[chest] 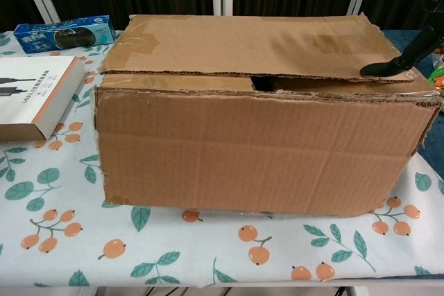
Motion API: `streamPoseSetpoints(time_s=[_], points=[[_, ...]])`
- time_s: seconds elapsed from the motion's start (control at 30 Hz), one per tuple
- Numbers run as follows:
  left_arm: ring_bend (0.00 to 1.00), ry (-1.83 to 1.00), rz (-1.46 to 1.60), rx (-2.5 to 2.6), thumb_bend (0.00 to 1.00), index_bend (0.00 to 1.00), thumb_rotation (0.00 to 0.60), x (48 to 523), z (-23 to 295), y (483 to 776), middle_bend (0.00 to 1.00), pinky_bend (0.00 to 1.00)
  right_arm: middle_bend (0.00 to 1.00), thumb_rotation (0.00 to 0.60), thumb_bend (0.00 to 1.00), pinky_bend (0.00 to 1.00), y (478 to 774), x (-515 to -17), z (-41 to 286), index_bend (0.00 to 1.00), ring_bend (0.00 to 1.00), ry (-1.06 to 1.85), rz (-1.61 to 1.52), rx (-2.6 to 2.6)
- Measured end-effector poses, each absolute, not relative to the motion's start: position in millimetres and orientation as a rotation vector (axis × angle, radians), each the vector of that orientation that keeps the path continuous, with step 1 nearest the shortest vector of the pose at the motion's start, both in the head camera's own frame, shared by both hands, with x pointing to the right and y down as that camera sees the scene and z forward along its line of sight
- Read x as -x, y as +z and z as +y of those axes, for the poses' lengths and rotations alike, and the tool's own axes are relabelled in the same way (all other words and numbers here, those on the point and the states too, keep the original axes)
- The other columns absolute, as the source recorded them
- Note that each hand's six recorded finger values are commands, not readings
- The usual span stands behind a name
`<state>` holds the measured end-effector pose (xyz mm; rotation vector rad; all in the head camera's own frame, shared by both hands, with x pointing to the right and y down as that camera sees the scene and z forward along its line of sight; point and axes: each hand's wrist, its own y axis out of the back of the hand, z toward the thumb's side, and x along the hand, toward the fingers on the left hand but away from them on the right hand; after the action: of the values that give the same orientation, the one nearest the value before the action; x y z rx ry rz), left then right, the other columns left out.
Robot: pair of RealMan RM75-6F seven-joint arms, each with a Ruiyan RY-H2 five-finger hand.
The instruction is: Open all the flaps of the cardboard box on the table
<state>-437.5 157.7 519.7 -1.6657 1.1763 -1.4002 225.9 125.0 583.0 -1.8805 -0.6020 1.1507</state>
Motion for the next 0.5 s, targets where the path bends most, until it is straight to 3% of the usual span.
streamPoseSetpoints(time_s=[0.5], points=[[0.10,-1.407,1.205,1.708,0.00,0.11,0.428,445,160,527,0.14,0.19,0.00,0.600,0.06,0.00,576,-213,131,0.00,0.00,1.136,-0.573,1.927]])
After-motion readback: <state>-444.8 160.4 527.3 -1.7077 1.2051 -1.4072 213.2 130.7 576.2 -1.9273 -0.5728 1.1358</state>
